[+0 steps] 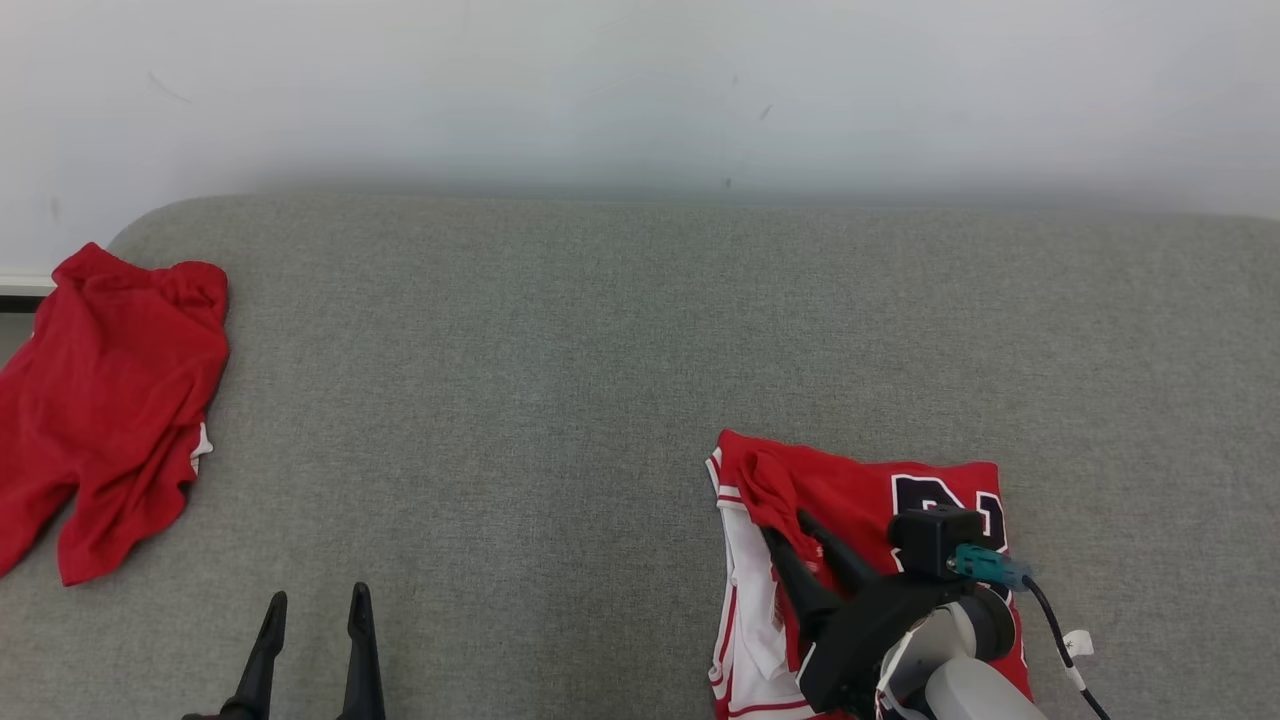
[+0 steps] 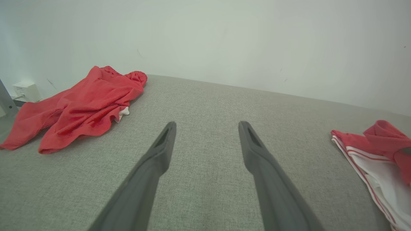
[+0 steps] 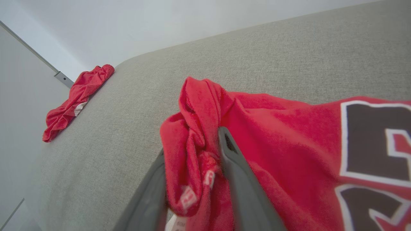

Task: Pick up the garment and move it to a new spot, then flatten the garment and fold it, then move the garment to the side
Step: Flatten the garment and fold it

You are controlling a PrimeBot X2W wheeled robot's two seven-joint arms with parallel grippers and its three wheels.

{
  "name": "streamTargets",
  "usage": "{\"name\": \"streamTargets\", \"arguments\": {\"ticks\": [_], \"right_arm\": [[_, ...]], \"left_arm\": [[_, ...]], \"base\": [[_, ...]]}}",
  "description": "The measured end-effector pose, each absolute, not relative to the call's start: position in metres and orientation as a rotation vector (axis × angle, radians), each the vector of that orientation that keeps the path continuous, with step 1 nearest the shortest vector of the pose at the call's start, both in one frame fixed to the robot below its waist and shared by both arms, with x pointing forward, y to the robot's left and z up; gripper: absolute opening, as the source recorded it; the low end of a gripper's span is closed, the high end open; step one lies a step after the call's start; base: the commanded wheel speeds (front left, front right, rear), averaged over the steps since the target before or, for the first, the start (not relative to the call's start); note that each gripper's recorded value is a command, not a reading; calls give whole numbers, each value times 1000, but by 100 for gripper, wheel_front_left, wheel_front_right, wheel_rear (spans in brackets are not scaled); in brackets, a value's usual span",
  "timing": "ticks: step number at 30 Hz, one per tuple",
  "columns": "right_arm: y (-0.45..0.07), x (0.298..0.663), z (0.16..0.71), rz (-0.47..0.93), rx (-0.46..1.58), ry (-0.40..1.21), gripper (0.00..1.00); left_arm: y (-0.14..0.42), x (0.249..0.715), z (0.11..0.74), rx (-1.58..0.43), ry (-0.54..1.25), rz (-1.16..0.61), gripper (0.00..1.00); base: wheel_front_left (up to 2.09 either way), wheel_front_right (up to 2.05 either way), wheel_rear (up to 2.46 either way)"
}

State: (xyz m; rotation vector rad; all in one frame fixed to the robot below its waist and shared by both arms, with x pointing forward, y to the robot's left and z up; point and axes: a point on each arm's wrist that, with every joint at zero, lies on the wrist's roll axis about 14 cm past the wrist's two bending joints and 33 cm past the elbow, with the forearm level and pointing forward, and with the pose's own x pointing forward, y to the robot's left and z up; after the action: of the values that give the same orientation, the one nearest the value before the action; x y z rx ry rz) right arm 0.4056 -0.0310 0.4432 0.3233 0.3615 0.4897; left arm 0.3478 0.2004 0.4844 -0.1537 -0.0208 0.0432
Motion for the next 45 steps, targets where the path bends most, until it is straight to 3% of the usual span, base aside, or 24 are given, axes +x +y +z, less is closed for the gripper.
{"name": "streamTargets", "arguments": {"ticks": [7, 11, 20, 45], "right_arm": [[-43, 414, 465, 473, 318, 234, 100], [-78, 424, 492, 410, 281, 89, 100], [-142, 415, 515, 260, 223, -51, 100], [-180, 349, 514, 104, 241, -102, 100]], "left_arm": [[202, 348, 485, -168, -26, 54, 100], [203, 350, 489, -166, -39, 54, 100], [204, 356, 504, -149, -84, 48, 100], [165, 349, 512, -119, -100, -129, 100]], "base": [[0, 0, 0], [0, 0, 0], [0, 0, 0], [0, 0, 0]]}}
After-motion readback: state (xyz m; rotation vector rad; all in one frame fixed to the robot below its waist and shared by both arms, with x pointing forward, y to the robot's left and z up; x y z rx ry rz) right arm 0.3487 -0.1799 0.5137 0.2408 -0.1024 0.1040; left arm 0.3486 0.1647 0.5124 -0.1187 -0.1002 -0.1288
